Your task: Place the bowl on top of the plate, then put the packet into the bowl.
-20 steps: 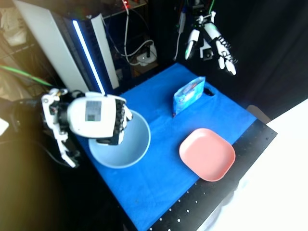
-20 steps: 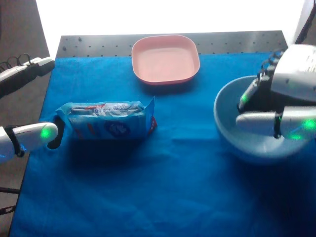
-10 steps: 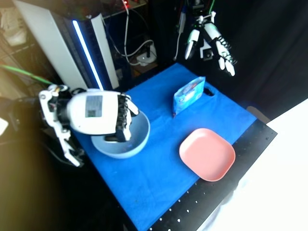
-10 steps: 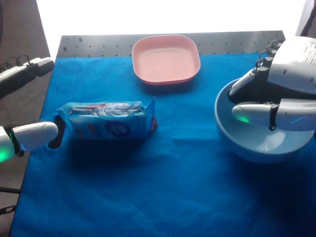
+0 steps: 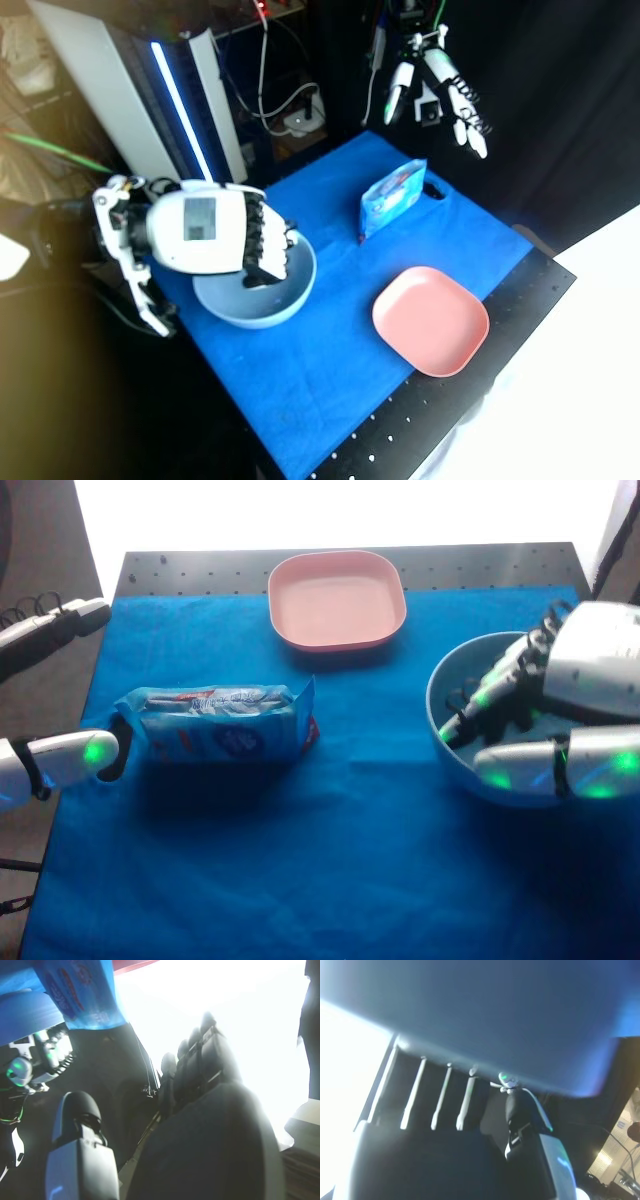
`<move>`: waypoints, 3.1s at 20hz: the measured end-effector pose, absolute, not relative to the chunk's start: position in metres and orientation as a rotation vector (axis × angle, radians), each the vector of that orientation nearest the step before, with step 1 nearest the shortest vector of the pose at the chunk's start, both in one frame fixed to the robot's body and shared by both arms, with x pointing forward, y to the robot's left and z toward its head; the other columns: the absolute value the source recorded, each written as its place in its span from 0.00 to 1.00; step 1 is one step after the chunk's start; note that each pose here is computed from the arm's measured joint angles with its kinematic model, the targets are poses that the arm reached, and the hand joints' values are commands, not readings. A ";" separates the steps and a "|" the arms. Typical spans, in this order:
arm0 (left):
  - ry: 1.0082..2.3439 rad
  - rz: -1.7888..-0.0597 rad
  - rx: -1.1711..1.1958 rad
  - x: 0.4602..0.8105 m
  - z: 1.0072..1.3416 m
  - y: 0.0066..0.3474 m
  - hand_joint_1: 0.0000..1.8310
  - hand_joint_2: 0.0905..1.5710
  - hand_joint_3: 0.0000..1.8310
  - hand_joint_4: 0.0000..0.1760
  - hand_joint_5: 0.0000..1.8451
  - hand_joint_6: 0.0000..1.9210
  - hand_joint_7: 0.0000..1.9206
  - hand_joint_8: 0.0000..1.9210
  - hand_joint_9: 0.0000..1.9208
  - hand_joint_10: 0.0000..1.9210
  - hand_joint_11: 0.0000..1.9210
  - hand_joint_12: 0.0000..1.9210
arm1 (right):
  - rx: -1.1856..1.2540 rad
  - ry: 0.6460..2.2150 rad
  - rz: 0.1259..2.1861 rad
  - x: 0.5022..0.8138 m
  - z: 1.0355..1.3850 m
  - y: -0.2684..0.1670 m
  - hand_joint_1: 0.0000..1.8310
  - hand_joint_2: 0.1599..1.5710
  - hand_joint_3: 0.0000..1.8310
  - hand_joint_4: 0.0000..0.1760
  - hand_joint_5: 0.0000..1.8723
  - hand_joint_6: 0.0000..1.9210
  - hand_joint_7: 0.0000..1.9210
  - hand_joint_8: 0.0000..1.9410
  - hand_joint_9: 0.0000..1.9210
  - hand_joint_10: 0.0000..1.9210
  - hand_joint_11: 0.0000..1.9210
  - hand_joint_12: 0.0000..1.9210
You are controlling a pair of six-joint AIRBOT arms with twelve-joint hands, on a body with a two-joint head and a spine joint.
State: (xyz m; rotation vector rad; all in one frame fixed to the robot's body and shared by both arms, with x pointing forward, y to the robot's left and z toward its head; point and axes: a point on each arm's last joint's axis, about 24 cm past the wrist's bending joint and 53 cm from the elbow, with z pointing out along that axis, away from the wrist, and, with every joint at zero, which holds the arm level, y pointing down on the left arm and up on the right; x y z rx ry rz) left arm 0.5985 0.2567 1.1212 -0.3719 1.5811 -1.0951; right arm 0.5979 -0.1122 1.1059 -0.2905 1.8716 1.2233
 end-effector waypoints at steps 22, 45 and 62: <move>1.577 -1.105 -0.379 0.598 1.120 0.255 0.29 0.66 0.00 0.49 0.10 0.00 0.05 0.00 0.00 0.00 0.00 0.00 | -0.232 2.020 1.138 0.597 1.058 -0.133 0.79 0.65 0.01 0.30 0.31 0.98 0.43 1.00 0.59 1.00 0.65 1.00; 1.594 -1.110 -0.389 0.595 1.112 0.253 0.37 0.65 0.00 0.17 0.13 0.00 0.08 0.00 0.06 0.00 0.00 0.17 | -0.314 1.921 1.135 0.614 1.091 -0.113 0.71 0.81 0.01 0.84 0.56 1.00 0.73 1.00 0.82 1.00 0.83 1.00; 1.595 -1.121 -0.403 0.595 1.110 0.253 0.31 0.66 0.00 0.40 0.09 0.00 0.09 0.00 0.05 0.00 0.00 0.00 | -0.203 1.633 1.222 0.677 1.159 -0.080 0.78 0.75 0.00 0.99 0.56 1.00 0.70 1.00 0.79 1.00 0.82 1.00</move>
